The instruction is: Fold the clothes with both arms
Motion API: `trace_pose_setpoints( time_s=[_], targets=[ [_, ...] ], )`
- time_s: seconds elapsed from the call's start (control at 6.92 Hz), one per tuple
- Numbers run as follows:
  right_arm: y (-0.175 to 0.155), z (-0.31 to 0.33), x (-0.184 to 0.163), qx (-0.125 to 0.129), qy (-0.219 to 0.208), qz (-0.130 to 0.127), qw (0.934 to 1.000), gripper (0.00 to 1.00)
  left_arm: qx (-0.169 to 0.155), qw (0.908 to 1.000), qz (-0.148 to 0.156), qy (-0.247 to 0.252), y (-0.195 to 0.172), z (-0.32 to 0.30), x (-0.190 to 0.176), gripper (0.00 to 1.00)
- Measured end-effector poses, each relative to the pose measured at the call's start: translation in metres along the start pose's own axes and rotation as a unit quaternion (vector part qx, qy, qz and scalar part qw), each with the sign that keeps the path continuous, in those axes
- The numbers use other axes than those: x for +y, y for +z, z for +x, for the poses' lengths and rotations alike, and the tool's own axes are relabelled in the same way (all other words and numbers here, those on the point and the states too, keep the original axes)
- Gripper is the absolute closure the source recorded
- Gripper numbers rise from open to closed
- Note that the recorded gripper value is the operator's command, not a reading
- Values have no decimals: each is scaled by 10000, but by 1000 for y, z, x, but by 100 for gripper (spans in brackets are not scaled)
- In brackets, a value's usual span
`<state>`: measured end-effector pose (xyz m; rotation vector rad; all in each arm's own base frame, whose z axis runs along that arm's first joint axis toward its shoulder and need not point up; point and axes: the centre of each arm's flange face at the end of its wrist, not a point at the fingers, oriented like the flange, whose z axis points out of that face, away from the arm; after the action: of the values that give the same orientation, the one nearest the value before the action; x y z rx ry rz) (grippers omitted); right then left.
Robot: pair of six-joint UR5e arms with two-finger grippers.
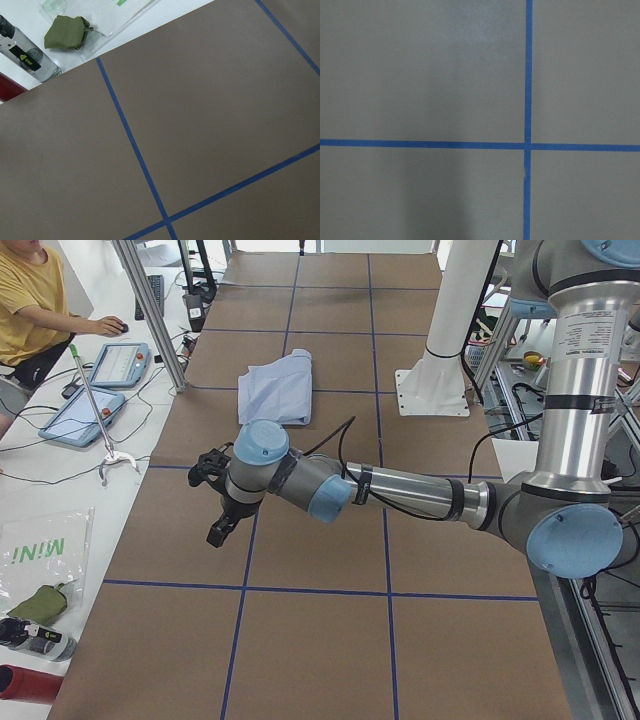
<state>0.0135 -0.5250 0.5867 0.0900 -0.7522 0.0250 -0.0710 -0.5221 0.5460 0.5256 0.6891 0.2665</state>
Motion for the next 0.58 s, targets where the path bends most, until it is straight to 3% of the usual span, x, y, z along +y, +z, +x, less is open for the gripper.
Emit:
trace_pose_setpoints(
  time_s=[0.29,0.58],
  targets=[
    [-1,2,6,-27,0,-5,10000,0,45,9999,-115,-116,3,1,31,0],
    [-1,2,8,-46,0,-6,10000,0,53,9998,-138,-161,3,2,39,0]
  ],
)
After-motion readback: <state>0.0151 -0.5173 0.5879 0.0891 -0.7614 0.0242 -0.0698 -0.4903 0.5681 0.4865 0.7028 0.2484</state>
